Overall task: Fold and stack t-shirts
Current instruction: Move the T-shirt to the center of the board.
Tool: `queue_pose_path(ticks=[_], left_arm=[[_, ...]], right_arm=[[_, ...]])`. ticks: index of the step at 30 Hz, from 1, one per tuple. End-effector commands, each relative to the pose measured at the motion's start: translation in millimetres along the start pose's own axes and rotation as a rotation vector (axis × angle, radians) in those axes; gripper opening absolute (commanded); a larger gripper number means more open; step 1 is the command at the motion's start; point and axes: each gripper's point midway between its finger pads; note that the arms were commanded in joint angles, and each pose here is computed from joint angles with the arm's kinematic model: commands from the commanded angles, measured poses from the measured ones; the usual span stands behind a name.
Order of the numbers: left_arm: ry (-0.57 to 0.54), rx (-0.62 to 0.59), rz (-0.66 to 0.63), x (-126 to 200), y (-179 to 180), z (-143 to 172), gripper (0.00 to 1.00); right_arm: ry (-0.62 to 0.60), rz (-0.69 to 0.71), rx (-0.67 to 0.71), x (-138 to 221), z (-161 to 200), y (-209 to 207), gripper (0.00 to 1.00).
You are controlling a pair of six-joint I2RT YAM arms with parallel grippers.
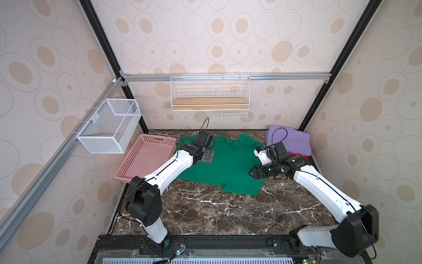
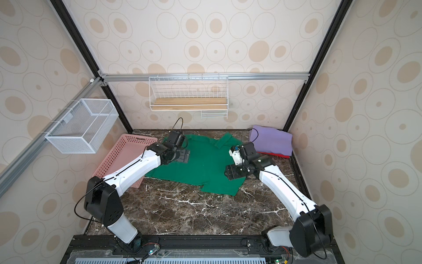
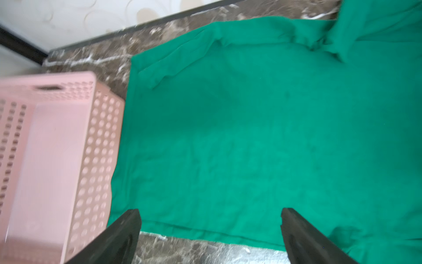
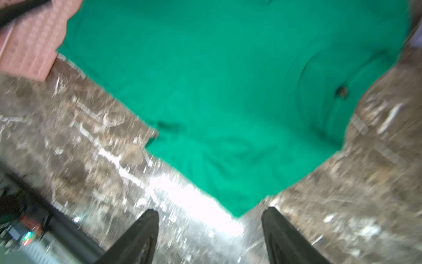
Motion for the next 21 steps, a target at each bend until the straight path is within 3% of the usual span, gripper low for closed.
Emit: queue_pose_path(ticks=[1, 4, 10, 15, 21], left_arm=[[0.215, 0.072, -0.050, -45, 15, 46, 0.99], [0.352, 0.172, 0.014, -67, 6, 59, 0.99], [0.508, 0.252, 0.054, -93, -19, 61, 0.99], [0.564, 0.257, 0.059, -98, -24, 67, 0.99], [0.625, 0.220, 0.012, -93, -9, 105, 0.99]], right_arm=[[0.100, -0.011, -0.141, -17, 46, -3, 0.77], [0.100, -0.023, -0.162, -29, 51, -5, 0.77], [0.198, -0.029, -0.189, -65, 46, -10, 0.76], [0.261, -0.047, -0.211, -99, 46, -15, 0.76], [0.339, -0.052, -0.255, -123, 76, -21, 0.73]])
Point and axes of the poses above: each gripper's point midway between its finger pads, its own x axis back along the fingers, its own y axis along the line the jaws close on, z = x × y, and after that the axes turned 5 degrees about x, right-handed
